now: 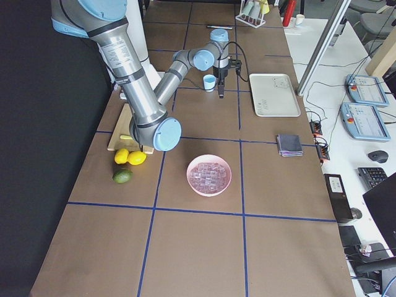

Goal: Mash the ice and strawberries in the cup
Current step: 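Release the cube into the cup and return the right gripper to the bowl, then grasp a third ice cube from the bowl with the right gripper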

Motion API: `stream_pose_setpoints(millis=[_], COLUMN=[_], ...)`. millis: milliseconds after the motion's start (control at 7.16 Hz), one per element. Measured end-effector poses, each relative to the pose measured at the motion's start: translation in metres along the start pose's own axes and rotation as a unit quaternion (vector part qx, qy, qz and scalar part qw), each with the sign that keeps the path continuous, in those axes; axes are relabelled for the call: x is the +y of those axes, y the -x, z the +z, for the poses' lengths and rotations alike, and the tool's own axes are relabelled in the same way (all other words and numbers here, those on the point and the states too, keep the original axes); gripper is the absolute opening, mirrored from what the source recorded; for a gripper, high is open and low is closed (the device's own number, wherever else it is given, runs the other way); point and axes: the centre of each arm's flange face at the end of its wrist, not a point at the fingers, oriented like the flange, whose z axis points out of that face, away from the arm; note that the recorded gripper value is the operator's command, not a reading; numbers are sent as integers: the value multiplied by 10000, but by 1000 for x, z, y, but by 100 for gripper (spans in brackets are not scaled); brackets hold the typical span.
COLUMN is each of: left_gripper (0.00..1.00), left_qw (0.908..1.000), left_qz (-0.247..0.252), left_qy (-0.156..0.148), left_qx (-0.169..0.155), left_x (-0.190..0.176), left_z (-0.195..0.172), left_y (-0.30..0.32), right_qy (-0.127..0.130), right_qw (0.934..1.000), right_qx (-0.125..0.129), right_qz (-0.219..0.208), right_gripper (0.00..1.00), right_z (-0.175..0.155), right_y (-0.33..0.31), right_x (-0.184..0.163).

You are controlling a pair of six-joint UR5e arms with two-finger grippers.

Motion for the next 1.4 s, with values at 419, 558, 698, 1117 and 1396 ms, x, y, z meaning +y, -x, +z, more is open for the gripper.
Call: stream_pose_setpoints(millis=[419, 558, 698, 1117, 1396], left_gripper=[100, 100, 100, 100, 100], left_qw=[10000, 10000, 10000, 10000, 10000], left_qz=[-18, -31, -41, -49, -42], left_qy=[16, 28, 37, 43, 36], left_qx=[1, 3, 3, 6, 10], left_x=[2, 4, 5, 7, 10], left_z=[1, 2, 3, 4, 3], left_y=[1, 2, 3, 4, 3], right_qy=[298, 405, 505, 414, 328], right_qw=[9958, 9932, 9911, 9901, 9939], right_qx=[301, 359, 371, 274, 277], right_qz=[-811, -1030, -1177, -1312, -1018], right_gripper=[99, 99, 99, 99, 98], right_z=[-21, -25, -28, 10, 43], right_y=[-205, -260, -303, -381, -399], right_x=[2, 9, 19, 47, 49])
